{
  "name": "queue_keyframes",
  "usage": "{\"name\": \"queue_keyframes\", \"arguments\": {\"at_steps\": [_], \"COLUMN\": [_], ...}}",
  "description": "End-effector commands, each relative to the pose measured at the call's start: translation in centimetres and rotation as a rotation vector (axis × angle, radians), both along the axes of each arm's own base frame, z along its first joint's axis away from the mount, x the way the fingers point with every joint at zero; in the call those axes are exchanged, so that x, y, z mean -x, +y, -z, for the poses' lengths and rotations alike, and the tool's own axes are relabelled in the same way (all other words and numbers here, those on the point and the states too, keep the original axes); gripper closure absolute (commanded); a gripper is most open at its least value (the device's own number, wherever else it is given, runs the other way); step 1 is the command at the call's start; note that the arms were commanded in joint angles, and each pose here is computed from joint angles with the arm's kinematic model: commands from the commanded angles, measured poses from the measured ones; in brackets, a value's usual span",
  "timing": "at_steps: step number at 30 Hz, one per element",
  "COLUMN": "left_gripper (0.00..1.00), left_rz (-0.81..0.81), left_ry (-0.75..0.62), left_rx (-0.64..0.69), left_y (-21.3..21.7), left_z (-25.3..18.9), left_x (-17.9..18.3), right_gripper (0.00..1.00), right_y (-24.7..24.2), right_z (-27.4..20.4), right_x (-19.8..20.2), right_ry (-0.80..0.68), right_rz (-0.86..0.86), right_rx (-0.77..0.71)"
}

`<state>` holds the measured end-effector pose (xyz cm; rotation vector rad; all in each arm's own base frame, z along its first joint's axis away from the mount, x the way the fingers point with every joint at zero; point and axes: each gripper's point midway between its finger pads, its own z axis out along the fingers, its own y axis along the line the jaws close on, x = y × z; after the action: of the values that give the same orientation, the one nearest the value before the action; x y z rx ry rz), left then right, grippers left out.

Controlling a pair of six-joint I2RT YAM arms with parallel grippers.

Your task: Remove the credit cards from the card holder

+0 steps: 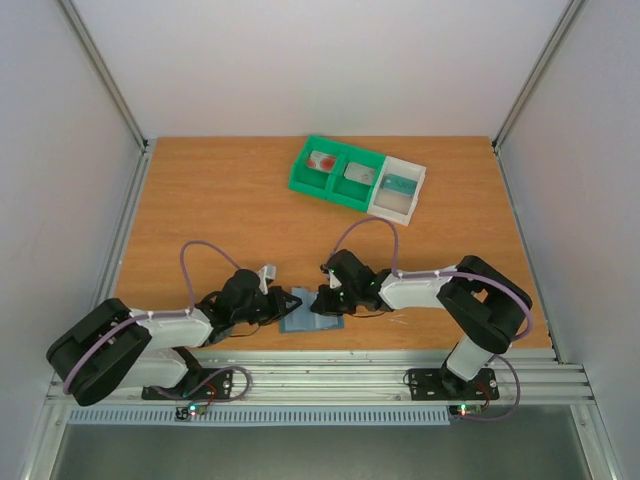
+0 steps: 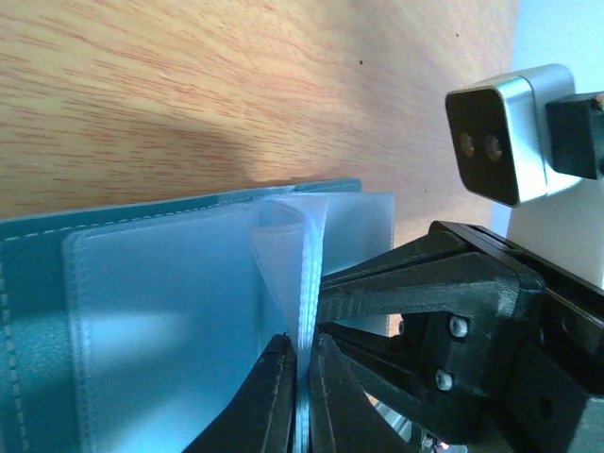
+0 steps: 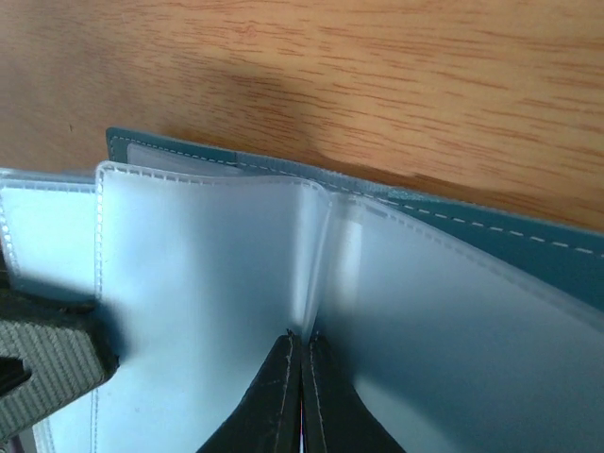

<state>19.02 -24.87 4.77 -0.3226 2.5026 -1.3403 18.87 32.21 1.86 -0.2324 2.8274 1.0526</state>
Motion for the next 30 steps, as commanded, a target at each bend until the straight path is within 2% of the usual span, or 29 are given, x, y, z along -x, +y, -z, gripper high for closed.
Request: {"name": "queue_keyframes", "arguments": {"at_steps": [1, 4, 8, 11, 15, 19, 21, 24, 28, 29, 30], "left_gripper": [0.91, 0.88, 0.99, 1.0, 0.89, 0.71, 0.55, 0.46, 0.27, 0.21, 0.04], "left_rz": [0.023, 0.031, 0.052, 0.055, 0.016, -0.016, -0.034, -0.05, -0.083, -0.093, -0.095], "left_ry": [-0.106, -0.117, -0.13, -0.136, -0.115, -0.131, -0.145, -0.193, -0.237, -0.253, -0.273], "left_rx": [0.098, 0.104, 0.121, 0.122, 0.058, -0.013, -0.046, -0.087, -0.184, -0.202, -0.228], "left_y": [-1.4, -1.5, -1.9, -2.0, -0.8, 0.6, 1.3, 2.3, 4.5, 5.0, 5.6], "left_z": [-3.5, -4.0, -4.4, -4.6, -3.8, -3.9, -4.5, -6.3, -8.2, -9.0, -9.7], "left_x": [-0.9, -1.0, -0.8, -0.8, -0.7, -0.7, -0.7, -0.9, -0.6, -0.6, -0.5], "right_gripper": [0.98, 0.98, 0.99, 0.99, 0.94, 0.8, 0.72, 0.65, 0.55, 0.52, 0.44], "right_y": [-0.8, -0.7, -0.6, -0.7, -2.0, -3.6, -4.4, -5.6, -7.5, -8.1, -8.8], "right_z": [0.7, 0.6, 0.4, 0.1, -1.7, -4.5, -6.0, -8.7, -12.3, -13.4, -14.3], "right_x": [0.3, 0.3, 0.2, 0.0, -0.8, -1.3, -1.5, -2.0, -2.5, -2.5, -2.4], "right_ry": [0.005, 0.006, 0.002, -0.006, -0.076, -0.155, -0.192, -0.269, -0.375, -0.403, -0.426], "right_rz": [0.024, 0.027, 0.031, 0.036, 0.038, 0.046, 0.049, 0.06, 0.089, 0.101, 0.106], "right_rx": [0.017, 0.005, -0.004, -0.01, 0.044, 0.065, 0.076, 0.105, 0.142, 0.15, 0.164]}}
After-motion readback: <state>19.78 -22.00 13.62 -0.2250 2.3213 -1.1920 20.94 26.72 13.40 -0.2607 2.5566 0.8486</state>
